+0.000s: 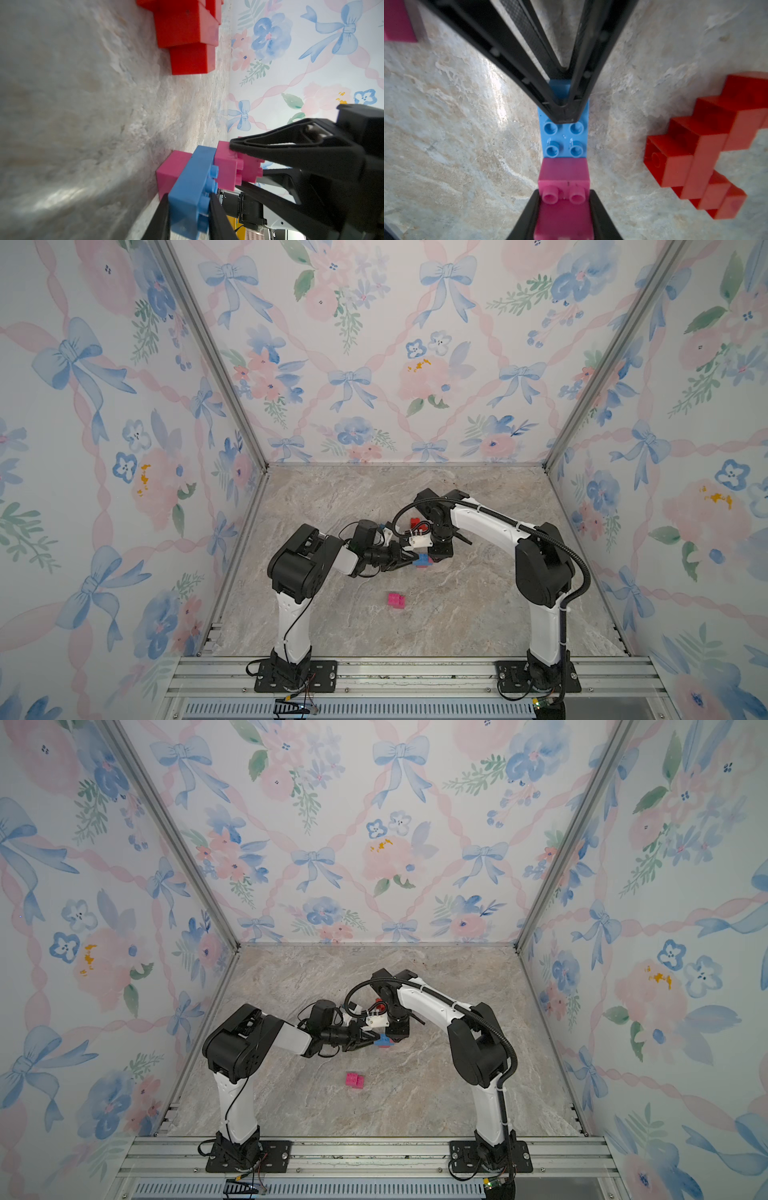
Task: Assemble the letter v with lego
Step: Assemble the lego brick with the lego brick.
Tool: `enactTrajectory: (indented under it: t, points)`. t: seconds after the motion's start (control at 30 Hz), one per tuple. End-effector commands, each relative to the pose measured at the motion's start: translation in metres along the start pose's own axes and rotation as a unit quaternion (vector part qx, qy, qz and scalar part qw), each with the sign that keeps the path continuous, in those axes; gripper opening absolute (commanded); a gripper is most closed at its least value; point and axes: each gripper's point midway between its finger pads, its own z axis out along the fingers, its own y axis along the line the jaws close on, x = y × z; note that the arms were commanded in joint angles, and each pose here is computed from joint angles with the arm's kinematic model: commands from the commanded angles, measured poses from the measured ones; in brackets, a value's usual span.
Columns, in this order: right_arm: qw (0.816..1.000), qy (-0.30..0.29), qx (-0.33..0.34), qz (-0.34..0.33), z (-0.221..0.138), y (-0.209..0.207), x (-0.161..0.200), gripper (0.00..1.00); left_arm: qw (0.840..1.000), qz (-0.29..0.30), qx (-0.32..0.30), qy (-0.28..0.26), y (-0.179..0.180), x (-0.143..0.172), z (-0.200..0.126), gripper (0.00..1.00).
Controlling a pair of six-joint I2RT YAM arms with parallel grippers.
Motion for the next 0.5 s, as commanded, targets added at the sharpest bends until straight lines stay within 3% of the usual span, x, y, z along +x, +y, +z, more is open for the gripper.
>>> enactTrajectory:
  t: [0.0, 0.03, 0.13, 0.27, 0.37, 0.47]
  points:
    - [1.000, 0.003, -0.019, 0.013, 0.012, 0.007, -0.003, 0.41, 0.994, -0.058, -0.091, 0.004, 0.056, 0.020, -0.004, 0.20]
    - [1.000, -0.004, -0.009, 0.019, 0.006, 0.003, -0.004, 0.52, 0.994, -0.058, -0.090, 0.003, 0.055, 0.019, -0.004, 0.20]
    - [0.998, -0.035, 0.020, 0.050, -0.017, -0.008, -0.005, 0.65, 0.994, -0.057, -0.089, 0.004, 0.054, 0.019, -0.004, 0.20]
    - [0.984, -0.105, 0.047, 0.137, -0.057, -0.022, -0.005, 0.91, 0.995, -0.054, -0.086, 0.002, 0.051, 0.018, -0.004, 0.21]
    - [0.944, -0.161, 0.027, 0.288, -0.085, -0.036, 0.006, 0.99, 0.995, -0.054, -0.087, 0.001, 0.050, 0.018, -0.005, 0.21]
    - [0.873, -0.218, -0.018, 0.437, -0.094, -0.046, 0.025, 0.97, 0.995, -0.054, -0.087, 0.001, 0.050, 0.018, -0.004, 0.24]
